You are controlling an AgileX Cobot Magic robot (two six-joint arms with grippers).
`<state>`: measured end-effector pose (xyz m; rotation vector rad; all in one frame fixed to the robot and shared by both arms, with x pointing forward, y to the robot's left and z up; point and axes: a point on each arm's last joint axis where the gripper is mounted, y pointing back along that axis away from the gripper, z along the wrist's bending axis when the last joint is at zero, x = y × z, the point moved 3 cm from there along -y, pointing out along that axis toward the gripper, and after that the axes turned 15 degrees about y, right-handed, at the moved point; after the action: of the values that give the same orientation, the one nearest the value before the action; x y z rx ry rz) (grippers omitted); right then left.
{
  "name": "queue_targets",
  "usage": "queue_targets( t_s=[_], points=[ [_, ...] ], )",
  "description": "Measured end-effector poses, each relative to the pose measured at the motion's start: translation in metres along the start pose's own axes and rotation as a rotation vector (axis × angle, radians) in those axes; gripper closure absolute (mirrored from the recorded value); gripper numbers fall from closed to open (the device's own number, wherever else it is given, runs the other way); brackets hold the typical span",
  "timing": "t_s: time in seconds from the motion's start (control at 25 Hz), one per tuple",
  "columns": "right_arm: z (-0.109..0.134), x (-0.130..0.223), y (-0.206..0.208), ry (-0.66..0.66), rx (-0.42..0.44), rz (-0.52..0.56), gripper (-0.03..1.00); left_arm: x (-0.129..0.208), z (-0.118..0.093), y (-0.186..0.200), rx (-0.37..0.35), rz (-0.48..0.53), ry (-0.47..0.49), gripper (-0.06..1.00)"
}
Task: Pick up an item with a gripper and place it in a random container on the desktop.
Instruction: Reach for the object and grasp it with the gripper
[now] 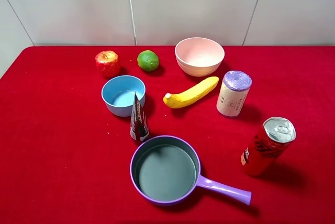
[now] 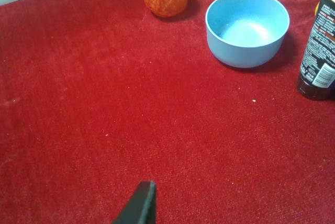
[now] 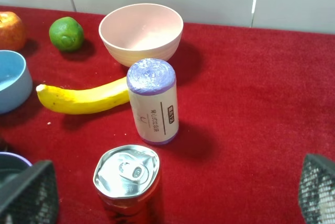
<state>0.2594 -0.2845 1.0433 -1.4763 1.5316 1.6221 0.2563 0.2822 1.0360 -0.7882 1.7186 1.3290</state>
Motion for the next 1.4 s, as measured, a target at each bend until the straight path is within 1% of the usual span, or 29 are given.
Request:
queue_targets(
  t_s=[0.96, 1.08, 1.4],
  points=[
    [0.001, -0.001, 0.0, -0.008, -0.013, -0.002, 0.27, 0.0, 0.0, 0.0, 0.0, 0.0, 0.0, -0.05],
    [0.0, -0.005, -0.005, -0.012, -0.022, 0.032, 0.27, 0.0, 0.0, 0.0, 0.0, 0.0, 0.0, -0.05],
    [-0.01, -0.035, -0.03, -0.028, -0.053, 0.153, 0.27, 0.0, 0.0, 0.0, 0.0, 0.0, 0.0, -0.05]
  ],
)
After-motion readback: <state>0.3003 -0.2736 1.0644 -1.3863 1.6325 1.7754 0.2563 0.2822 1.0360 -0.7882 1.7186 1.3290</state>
